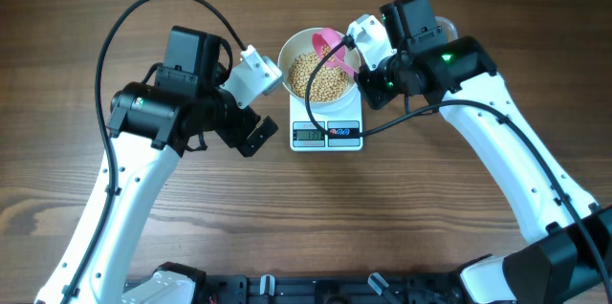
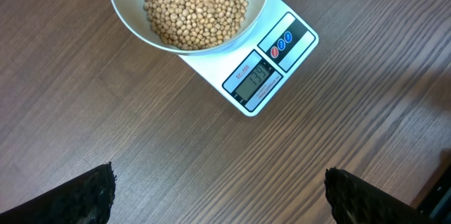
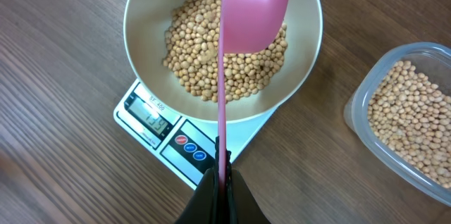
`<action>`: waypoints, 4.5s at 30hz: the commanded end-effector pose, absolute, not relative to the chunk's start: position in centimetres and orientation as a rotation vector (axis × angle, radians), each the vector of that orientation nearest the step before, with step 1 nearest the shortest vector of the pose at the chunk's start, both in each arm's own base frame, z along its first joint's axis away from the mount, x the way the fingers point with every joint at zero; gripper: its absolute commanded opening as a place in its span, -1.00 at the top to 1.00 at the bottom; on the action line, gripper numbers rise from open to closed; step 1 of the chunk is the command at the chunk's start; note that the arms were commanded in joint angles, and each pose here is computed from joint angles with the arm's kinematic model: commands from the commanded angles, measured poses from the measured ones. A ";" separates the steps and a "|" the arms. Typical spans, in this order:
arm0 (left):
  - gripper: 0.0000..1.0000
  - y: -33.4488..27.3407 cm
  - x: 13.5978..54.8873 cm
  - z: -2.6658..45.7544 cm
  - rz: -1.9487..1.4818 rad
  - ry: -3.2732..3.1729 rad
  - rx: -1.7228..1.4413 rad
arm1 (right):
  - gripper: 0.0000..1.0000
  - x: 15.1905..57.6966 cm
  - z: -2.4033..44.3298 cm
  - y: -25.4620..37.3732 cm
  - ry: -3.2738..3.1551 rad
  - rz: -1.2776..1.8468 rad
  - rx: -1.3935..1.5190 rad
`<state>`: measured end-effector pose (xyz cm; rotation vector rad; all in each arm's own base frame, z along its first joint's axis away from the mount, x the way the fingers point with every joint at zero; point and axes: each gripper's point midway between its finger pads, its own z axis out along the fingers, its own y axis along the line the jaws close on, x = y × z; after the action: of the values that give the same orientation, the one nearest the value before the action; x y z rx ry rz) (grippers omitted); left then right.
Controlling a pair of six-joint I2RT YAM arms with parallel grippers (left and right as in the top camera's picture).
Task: Scoop item into bowl and weigh 150g on scale
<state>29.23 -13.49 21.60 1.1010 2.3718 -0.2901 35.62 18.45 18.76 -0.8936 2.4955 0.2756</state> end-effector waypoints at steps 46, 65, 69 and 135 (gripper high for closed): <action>-1.00 -13.5 29.0 22.0 -0.292 2.350 1.116 | 0.91 36.1 19.6 18.3 2.393 0.094 -1.057; -1.00 -13.5 29.0 22.0 -0.292 2.349 1.116 | 0.91 36.8 19.8 17.5 2.310 -0.035 -1.196; -1.00 -13.5 29.0 22.0 -0.292 2.350 1.116 | 0.91 36.8 19.8 17.5 2.302 -0.043 -1.212; -1.00 -13.5 29.0 22.0 -0.292 2.349 1.116 | 0.91 43.1 16.1 3.4 2.621 0.370 -0.083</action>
<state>29.23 -13.49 21.60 1.1010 2.3718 -0.2901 42.88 3.02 15.98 -0.0322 2.6270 0.3778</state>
